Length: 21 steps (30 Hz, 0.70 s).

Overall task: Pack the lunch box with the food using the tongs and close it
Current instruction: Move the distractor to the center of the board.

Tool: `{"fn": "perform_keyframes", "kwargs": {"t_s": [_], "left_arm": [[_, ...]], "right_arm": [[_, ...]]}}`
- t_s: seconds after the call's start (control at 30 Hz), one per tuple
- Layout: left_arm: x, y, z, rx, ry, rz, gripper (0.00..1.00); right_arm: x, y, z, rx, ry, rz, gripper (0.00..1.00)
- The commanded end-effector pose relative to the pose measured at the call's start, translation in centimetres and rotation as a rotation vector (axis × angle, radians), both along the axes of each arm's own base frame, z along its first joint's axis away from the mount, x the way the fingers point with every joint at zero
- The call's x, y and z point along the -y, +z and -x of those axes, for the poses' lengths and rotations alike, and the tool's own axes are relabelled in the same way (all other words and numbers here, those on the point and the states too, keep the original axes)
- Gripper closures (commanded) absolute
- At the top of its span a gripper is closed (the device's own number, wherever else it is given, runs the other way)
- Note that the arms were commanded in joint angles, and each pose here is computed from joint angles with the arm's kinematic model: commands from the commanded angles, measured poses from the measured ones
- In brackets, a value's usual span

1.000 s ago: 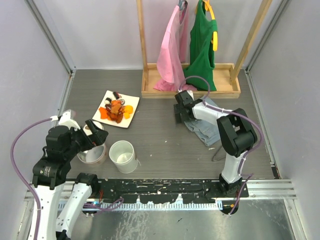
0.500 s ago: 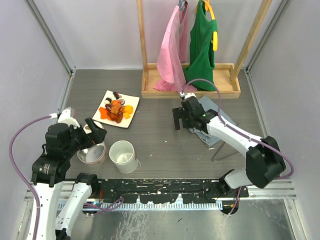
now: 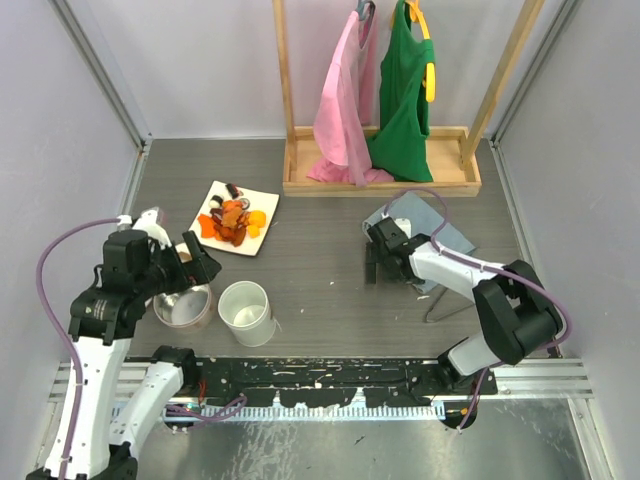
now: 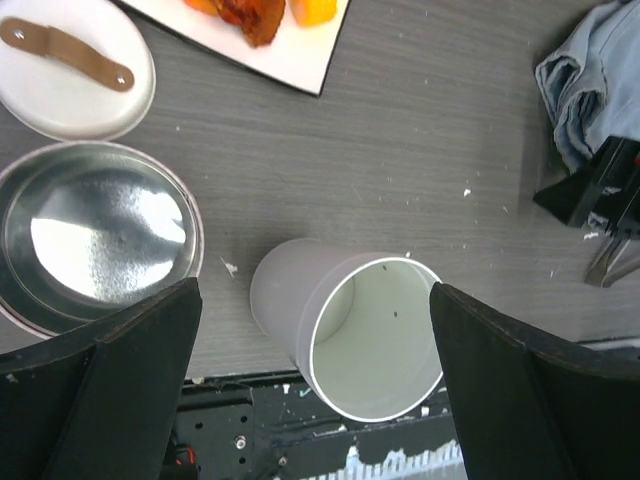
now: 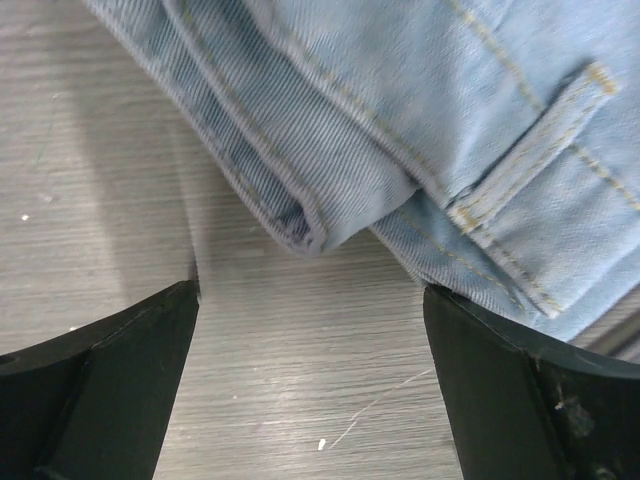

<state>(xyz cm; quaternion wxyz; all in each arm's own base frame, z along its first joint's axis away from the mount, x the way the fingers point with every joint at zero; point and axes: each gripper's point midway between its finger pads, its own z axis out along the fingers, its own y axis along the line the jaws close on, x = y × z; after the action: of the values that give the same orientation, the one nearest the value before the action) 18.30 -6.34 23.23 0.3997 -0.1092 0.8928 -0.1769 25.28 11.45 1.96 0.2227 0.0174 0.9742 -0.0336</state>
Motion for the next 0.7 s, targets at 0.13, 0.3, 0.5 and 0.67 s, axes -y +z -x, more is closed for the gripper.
{"fn": "perform_keyframes", "kwargs": {"t_s": [0.13, 0.3, 0.5, 0.67], "left_arm": [[2.8, -1.5, 3.4, -0.207, -0.147, 0.103, 0.02], [3.8, -3.5, 7.1, -0.418, -0.198, 0.163, 0.02], [6.8, -4.7, 8.2, -0.483, -0.269, 0.367, 0.02], [7.9, -5.4, 7.5, -0.506, -0.260, 0.447, 0.02]], "right_arm": [[-4.2, 6.5, -2.9, 0.168, 0.098, -0.227, 0.00], [-6.1, 9.4, -2.2, 0.222, 0.106, -0.393, 0.00], [-6.4, 10.3, -1.2, 0.224, 0.109, -0.445, 0.00], [-6.8, 11.0, -0.9, 0.222, 0.113, -0.473, 0.00]]}}
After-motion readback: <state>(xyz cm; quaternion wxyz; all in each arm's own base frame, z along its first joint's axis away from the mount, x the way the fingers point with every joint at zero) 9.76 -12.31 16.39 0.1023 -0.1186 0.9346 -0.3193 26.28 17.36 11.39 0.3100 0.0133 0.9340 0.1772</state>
